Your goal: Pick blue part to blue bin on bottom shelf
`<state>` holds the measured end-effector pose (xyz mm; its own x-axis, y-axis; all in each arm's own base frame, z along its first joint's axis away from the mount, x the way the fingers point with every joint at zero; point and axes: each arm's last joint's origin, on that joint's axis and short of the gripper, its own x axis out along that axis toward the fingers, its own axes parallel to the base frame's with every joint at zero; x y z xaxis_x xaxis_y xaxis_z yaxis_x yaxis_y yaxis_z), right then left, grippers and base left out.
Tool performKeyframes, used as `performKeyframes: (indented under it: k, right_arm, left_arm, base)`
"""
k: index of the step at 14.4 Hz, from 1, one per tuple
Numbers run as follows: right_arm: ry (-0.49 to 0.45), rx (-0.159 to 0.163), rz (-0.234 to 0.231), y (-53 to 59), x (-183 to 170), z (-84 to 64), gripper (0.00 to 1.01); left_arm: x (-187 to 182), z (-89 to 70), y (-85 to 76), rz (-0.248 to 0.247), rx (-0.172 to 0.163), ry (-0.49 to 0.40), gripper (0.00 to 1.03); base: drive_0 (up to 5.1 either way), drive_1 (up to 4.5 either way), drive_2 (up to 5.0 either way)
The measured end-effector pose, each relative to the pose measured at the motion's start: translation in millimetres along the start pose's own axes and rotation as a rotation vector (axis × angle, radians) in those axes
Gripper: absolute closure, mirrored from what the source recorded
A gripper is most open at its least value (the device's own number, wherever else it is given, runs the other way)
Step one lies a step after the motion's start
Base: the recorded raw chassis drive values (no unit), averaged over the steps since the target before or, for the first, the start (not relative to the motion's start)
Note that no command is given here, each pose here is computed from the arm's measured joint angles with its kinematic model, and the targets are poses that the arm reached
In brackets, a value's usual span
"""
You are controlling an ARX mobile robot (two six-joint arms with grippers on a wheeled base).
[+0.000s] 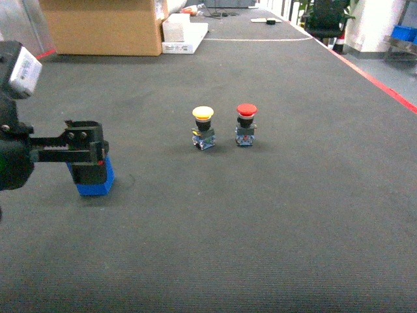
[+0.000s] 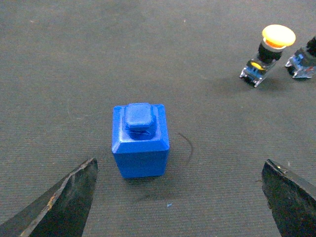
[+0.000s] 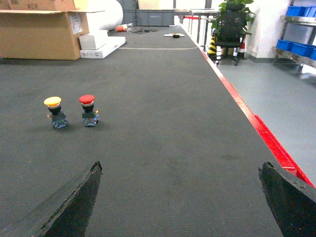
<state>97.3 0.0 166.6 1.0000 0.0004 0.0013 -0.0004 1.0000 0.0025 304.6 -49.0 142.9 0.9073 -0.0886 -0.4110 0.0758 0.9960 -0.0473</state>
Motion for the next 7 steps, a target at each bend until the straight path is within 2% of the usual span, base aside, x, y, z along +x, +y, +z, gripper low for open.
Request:
performKeyframes:
  k: [3, 7]
  right_arm:
    - [0.000, 0.000, 0.000, 0.0, 0.0, 0.0, 0.03]
    - [0.000, 0.000, 0.000, 0.0, 0.0, 0.0, 0.03]
  left_arm:
    - [47.6, -13.9, 5.7, 0.005, -0.006, 0.072, 0.05]
    - [90.1, -25.9, 12.5, 0.010, -0.003, 0.119, 0.05]
  base:
    - [0.0, 0.00, 0.0]
    - [0.0, 0.00, 0.0]
